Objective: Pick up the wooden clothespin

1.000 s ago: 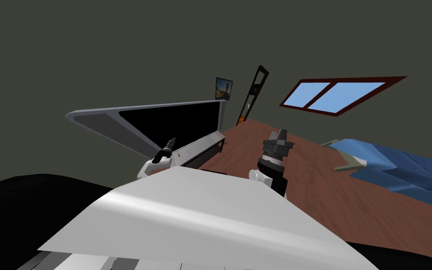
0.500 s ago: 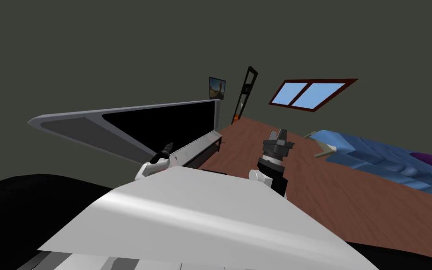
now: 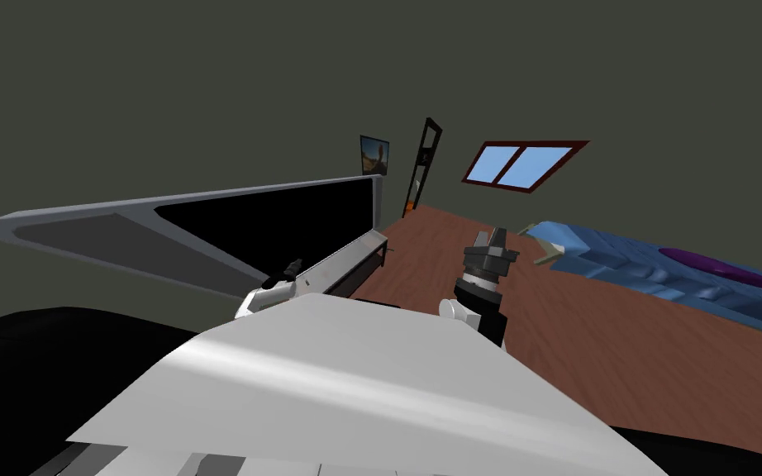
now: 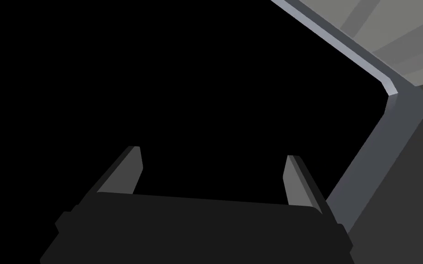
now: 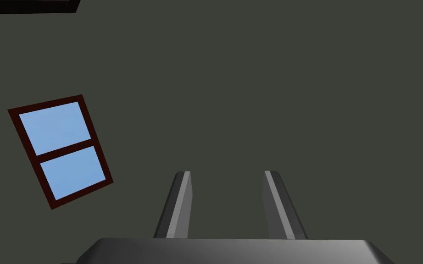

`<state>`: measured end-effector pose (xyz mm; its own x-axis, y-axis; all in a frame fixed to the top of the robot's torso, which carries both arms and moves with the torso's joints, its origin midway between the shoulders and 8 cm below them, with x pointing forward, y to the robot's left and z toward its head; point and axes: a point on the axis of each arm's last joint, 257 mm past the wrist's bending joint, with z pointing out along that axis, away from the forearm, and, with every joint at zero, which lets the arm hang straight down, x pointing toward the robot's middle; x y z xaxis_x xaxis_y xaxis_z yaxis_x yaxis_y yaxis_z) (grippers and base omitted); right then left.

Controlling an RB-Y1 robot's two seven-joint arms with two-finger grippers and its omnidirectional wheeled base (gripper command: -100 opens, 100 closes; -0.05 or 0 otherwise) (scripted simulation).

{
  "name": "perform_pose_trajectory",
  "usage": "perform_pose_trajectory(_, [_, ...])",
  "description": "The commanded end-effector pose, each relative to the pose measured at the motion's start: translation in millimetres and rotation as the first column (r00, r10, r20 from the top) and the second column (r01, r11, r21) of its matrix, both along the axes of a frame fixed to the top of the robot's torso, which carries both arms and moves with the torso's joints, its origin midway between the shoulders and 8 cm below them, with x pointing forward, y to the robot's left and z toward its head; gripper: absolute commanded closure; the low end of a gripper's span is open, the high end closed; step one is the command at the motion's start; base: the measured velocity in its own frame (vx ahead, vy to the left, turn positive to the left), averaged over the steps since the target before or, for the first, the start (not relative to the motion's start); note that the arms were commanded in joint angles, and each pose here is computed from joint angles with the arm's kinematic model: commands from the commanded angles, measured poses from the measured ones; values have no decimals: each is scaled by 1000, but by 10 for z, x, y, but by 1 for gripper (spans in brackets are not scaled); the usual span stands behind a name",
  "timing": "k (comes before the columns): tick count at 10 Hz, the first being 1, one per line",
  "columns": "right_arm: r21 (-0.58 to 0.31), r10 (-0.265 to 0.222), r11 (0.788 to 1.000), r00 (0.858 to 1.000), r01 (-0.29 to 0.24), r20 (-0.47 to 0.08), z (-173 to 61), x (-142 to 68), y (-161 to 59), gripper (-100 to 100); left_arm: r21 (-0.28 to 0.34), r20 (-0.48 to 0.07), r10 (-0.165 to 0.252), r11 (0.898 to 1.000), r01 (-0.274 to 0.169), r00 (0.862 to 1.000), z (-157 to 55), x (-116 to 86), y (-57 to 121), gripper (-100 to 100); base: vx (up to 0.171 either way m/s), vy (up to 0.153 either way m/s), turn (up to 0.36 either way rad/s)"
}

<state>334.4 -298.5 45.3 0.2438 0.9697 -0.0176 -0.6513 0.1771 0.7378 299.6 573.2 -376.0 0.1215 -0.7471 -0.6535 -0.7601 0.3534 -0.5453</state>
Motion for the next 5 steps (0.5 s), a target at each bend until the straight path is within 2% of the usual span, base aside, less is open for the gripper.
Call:
perform_pose_trajectory(1, [0, 0, 1000, 1000, 0, 0, 0, 0, 0, 0, -37, -77, 35, 999, -38, 996, -266, -210, 57, -100, -35, 76, -389])
perform_pose_trajectory(2, [0, 0, 1000, 1000, 0, 0, 0, 0, 0, 0, -50, -99, 40, 998, -45, 994, -335, -260, 46, -100, -26, 72, -106])
perform_pose_trajectory(3, [0, 0, 1000, 1000, 0, 0, -1, 0, -1, 0, -55, -106, 42, 997, -48, 993, -352, -274, 41, -100, -8, 29, 43])
perform_pose_trajectory(4, [0, 0, 1000, 1000, 0, 0, -1, 0, -1, 0, -84, -159, 59, 994, -73, 986, -524, -424, 56, -100, -11, 33, -243])
perform_pose_trajectory(5, [0, 0, 1000, 1000, 0, 0, 0, 0, 0, 0, -91, -170, 61, 993, -77, 983, -550, -447, 45, -100, -12, 40, -122])
